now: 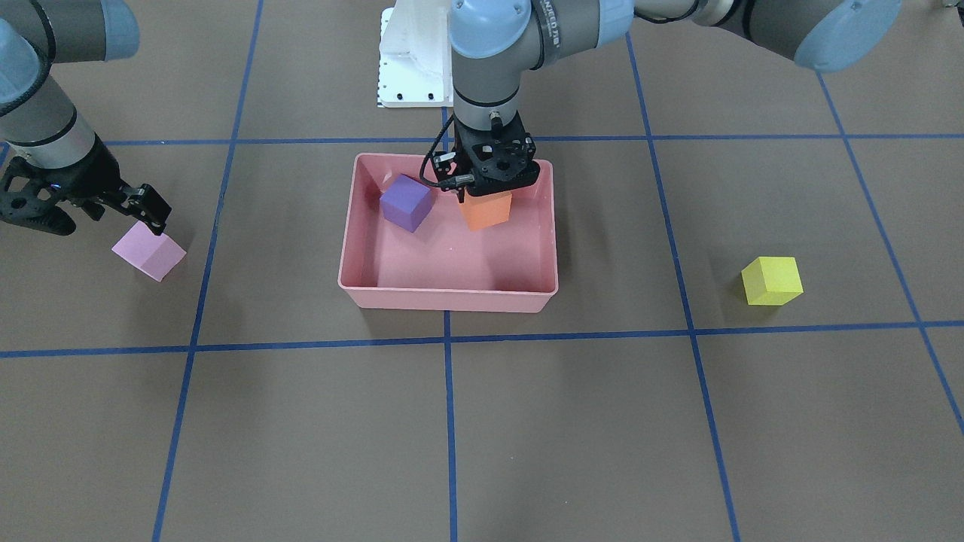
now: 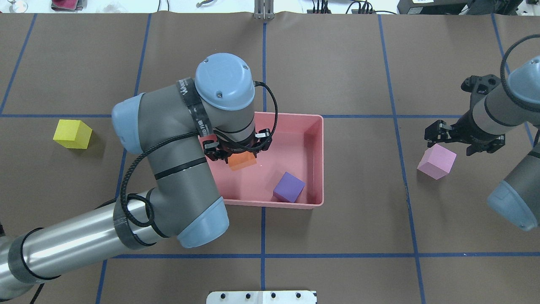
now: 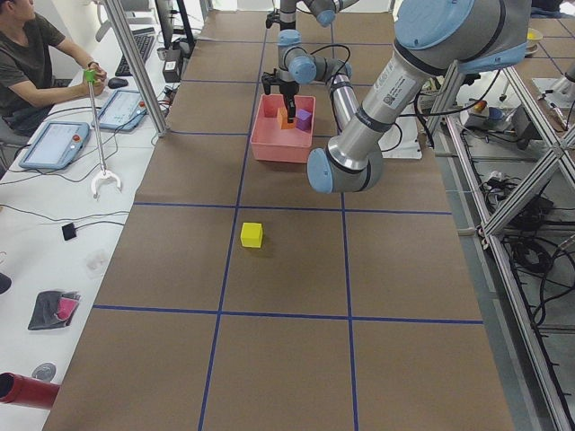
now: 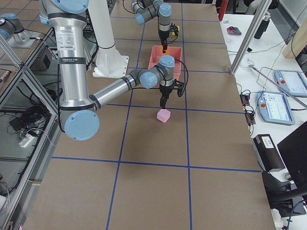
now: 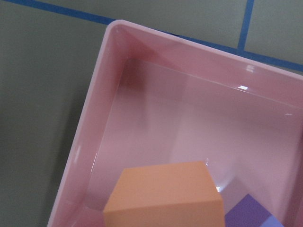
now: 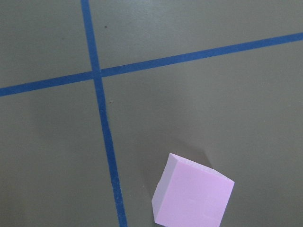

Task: Place blocks into pink bin with both arms
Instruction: 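Carry orange cube into bin with left gripper while right grasps light pink cube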

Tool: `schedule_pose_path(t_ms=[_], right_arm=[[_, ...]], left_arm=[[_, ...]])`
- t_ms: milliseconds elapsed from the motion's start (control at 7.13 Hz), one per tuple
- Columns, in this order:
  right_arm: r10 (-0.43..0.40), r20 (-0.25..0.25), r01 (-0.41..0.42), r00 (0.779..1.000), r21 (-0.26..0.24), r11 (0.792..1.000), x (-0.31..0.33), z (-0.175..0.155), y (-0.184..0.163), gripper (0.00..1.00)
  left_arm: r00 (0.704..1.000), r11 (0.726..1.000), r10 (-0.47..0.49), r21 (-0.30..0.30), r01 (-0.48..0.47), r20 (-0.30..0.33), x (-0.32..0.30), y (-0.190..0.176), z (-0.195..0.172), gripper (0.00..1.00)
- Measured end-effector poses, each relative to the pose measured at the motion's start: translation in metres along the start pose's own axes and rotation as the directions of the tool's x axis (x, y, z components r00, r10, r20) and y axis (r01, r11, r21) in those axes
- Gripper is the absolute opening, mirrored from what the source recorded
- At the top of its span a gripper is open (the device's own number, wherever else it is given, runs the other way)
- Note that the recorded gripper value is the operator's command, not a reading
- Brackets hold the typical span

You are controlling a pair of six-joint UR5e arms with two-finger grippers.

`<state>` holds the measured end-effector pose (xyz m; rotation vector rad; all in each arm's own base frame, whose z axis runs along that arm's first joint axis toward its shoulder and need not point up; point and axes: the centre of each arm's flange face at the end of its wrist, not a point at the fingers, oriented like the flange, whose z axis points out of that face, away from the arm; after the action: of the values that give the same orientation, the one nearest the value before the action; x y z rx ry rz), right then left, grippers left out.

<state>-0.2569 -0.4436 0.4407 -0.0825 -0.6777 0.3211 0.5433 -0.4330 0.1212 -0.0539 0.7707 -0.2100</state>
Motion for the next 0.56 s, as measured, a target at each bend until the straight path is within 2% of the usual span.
schedule_pose_path(t_ms=[280,421,561], right_arm=[[0.103,0.014,-0.103,0.995,0.002,0.995,0.008,0.02,-0.006,1.0],[0.131,0.038,-0.131,0.991,0.002,0.991,0.012,0.036,-0.009,1.0],[0.146,0.051,-0.146,0.988,-0.004,0.989,0.012,0.051,-0.007,1.0]], left_arm=[[0.999,1.0,0.015,0.02,-0.016,0.036,0.012,0.007,0.021,0.0],[0.999,1.0,0.021,0.018,-0.022,0.044,0.015,0.012,0.028,0.14],[0.999,1.0,0.025,0.016,-0.026,0.046,0.016,0.014,0.032,0.16]])
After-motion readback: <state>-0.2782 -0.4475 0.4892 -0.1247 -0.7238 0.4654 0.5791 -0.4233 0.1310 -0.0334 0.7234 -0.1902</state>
